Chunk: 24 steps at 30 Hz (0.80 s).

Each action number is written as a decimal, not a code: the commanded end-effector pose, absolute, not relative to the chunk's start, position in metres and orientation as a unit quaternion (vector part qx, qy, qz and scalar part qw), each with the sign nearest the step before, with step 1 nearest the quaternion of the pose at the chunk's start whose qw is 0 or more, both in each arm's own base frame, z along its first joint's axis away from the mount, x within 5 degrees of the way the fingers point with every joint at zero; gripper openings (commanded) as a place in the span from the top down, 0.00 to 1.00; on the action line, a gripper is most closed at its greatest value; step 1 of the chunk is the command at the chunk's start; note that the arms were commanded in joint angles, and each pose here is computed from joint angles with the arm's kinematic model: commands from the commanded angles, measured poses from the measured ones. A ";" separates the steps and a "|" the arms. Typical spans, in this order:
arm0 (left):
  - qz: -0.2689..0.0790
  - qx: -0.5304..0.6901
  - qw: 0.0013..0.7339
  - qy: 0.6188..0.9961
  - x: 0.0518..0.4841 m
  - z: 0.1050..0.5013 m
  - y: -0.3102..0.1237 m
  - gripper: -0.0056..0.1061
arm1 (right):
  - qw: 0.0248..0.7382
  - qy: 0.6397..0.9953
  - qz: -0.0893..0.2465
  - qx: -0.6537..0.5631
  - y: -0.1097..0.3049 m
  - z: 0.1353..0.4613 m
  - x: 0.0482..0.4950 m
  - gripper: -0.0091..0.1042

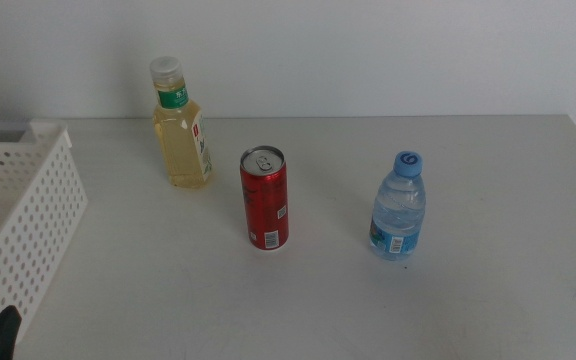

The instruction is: Use arms to grab the bottles and put them into the dustbin to the left of the table.

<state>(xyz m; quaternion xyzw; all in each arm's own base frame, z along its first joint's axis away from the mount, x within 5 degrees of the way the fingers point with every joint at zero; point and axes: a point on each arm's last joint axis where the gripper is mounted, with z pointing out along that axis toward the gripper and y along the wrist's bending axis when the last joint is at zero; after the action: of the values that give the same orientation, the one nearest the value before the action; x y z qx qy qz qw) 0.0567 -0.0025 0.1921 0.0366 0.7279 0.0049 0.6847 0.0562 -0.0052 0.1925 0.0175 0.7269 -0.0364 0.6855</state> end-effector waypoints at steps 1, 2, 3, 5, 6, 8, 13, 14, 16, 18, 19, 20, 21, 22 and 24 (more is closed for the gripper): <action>-0.006 0.031 0.723 0.690 0.060 0.203 -0.003 0.11 | 0.721 0.692 -0.043 0.008 -0.004 0.203 0.054 0.09; -0.009 0.035 0.725 0.688 0.063 0.205 -0.004 0.11 | 0.721 0.692 -0.043 0.008 -0.004 0.203 0.054 0.09; -0.013 0.038 0.732 0.680 0.066 0.208 -0.005 0.11 | 0.721 0.692 -0.043 0.008 -0.004 0.203 0.054 0.09; -0.025 0.050 0.737 0.674 0.072 0.211 -0.008 0.11 | 0.721 0.692 -0.043 0.008 -0.004 0.203 0.054 0.09; -0.030 0.055 0.743 0.666 0.075 0.213 -0.009 0.11 | 0.721 0.692 -0.043 0.008 -0.004 0.203 0.054 0.09; -0.045 0.068 0.743 0.665 0.083 0.215 -0.014 0.11 | 0.721 0.692 -0.043 0.008 -0.004 0.203 0.054 0.09; -0.068 0.096 0.727 0.676 0.102 0.210 -0.025 0.11 | 0.721 0.692 -0.043 0.008 -0.004 0.203 0.054 0.09; -0.071 0.103 0.725 0.677 0.105 0.209 -0.027 0.11 | 0.721 0.692 -0.043 0.008 -0.004 0.203 0.054 0.09; -0.076 0.114 0.721 0.679 0.110 0.206 -0.030 0.11 | 0.721 0.692 -0.043 0.008 -0.004 0.203 0.054 0.09; -0.082 0.128 0.718 0.679 0.114 0.204 -0.034 0.11 | 0.721 0.692 -0.043 0.008 -0.004 0.203 0.054 0.09; -0.086 0.133 0.719 0.677 0.115 0.204 -0.036 0.11 | 0.721 0.692 -0.043 0.008 -0.004 0.203 0.054 0.09; -0.090 0.134 0.717 0.678 0.118 0.202 -0.037 0.11 | 0.721 0.692 -0.043 0.008 -0.004 0.203 0.054 0.09; -0.092 0.134 0.714 0.681 0.120 0.200 -0.038 0.11 | 0.721 0.692 -0.043 0.008 -0.004 0.203 0.054 0.09; -0.092 0.135 0.709 0.686 0.122 0.198 -0.039 0.11 | 0.721 0.692 -0.043 0.008 -0.004 0.203 0.054 0.09; -0.093 0.135 0.703 0.692 0.127 0.194 -0.040 0.11 | 0.721 0.692 -0.043 0.008 -0.004 0.203 0.054 0.09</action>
<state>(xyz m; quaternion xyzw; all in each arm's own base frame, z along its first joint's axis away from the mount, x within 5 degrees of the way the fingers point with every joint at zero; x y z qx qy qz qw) 0.1245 -0.0389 0.1884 0.1469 0.7188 -0.0789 0.6750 0.0562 -0.0052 0.1925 0.0175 0.7269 -0.0364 0.6855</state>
